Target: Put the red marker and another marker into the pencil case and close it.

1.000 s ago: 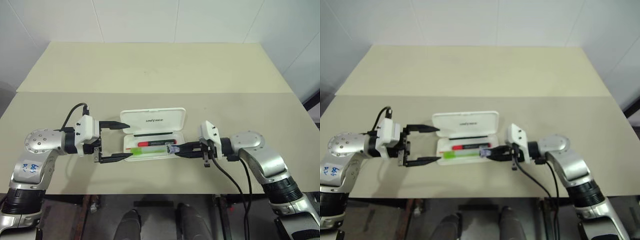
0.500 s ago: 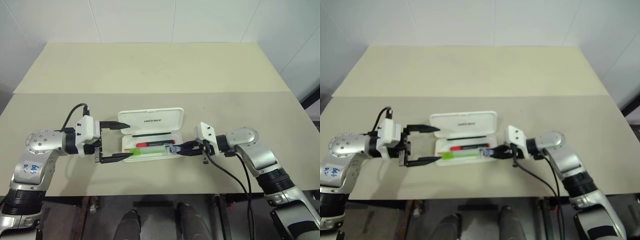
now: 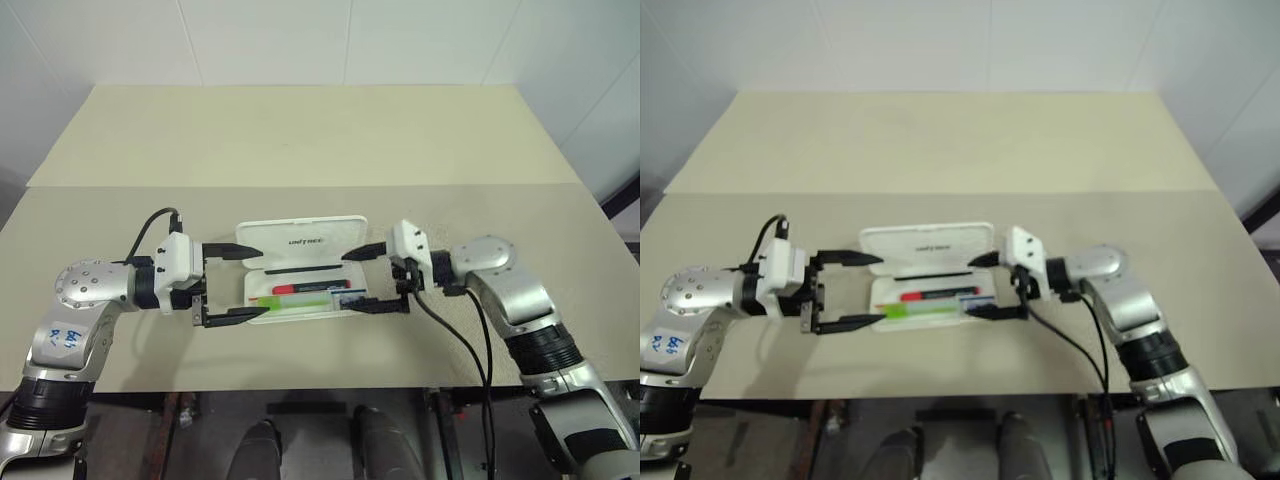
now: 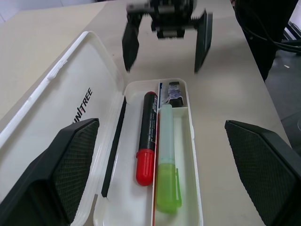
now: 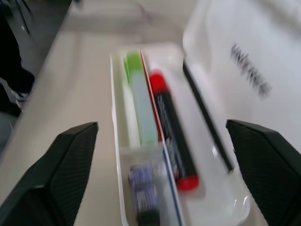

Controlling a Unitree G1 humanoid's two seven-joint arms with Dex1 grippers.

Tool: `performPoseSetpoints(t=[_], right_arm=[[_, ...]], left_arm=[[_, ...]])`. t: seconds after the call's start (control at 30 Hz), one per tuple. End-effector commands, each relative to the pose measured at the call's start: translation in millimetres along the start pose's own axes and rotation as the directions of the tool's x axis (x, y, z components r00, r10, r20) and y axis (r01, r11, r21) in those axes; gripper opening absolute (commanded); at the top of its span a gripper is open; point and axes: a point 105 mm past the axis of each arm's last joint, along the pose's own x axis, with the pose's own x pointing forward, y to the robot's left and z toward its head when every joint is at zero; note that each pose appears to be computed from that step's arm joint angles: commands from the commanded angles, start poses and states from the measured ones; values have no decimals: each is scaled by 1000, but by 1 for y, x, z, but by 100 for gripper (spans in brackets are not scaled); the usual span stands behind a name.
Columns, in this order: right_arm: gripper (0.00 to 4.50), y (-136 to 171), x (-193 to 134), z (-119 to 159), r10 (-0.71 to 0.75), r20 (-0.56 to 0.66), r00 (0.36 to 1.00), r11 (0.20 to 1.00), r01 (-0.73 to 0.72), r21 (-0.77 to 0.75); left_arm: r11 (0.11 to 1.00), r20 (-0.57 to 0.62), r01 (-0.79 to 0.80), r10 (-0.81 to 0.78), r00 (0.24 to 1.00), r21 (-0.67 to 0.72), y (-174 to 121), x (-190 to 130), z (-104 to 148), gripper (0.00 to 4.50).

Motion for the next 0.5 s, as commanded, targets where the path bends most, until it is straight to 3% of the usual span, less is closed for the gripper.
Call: performPoseSetpoints(t=[0.03, 0.33, 0.43, 0.5], right_arm=[[449, 4, -20, 35, -32, 90, 995, 998, 36, -45], [449, 16, -73, 29, -222, 41, 974, 975, 222, 6], [450, 12, -88, 23, -292, -3, 957, 957, 292, -3], [450, 10, -89, 28, -317, 11, 948, 948, 317, -15]], left_arm=[[999, 19, -8, 8, 1000, 43, 2, -1, 9, 450], [999, 25, -29, 28, 999, 27, 2, -6, 8, 450], [999, 38, -51, 50, 998, 10, 6, -8, 5, 385], [998, 34, -55, 55, 998, 6, 8, -7, 3, 319]])
